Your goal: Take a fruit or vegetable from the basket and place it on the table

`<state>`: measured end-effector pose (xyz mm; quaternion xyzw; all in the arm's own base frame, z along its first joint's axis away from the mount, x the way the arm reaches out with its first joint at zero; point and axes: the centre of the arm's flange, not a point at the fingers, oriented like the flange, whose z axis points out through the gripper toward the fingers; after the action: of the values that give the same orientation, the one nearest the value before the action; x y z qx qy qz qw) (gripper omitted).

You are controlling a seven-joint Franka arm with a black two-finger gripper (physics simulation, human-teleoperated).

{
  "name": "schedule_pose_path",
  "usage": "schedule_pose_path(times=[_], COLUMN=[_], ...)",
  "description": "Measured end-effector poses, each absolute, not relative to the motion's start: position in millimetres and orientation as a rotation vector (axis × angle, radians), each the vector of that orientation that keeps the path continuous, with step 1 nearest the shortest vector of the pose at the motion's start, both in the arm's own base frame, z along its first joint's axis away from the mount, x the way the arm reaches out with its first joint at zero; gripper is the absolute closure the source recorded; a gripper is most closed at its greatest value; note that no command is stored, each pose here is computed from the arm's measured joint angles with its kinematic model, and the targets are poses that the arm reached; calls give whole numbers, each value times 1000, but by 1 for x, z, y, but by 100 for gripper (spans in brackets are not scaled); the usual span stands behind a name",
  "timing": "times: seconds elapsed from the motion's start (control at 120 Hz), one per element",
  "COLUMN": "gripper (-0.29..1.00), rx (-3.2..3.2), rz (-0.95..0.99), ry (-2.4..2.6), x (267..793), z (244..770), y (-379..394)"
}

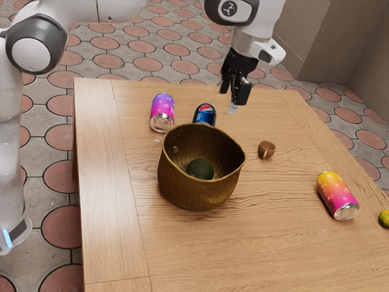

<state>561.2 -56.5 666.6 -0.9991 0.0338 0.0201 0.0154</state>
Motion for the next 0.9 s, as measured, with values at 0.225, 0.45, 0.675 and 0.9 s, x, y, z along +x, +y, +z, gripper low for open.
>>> schedule_pose_path(times=[0.225,0.45,0.675,0.9], gripper=[0,0,0,0], rx=[-3115,-3183,-3174,-3097], rz=[-41,-93,-112,-117], ry=[90,-123,-481,-853], x=[568,553,551,552], z=[672,693,700,705], y=[-57,-88,-92,-52])
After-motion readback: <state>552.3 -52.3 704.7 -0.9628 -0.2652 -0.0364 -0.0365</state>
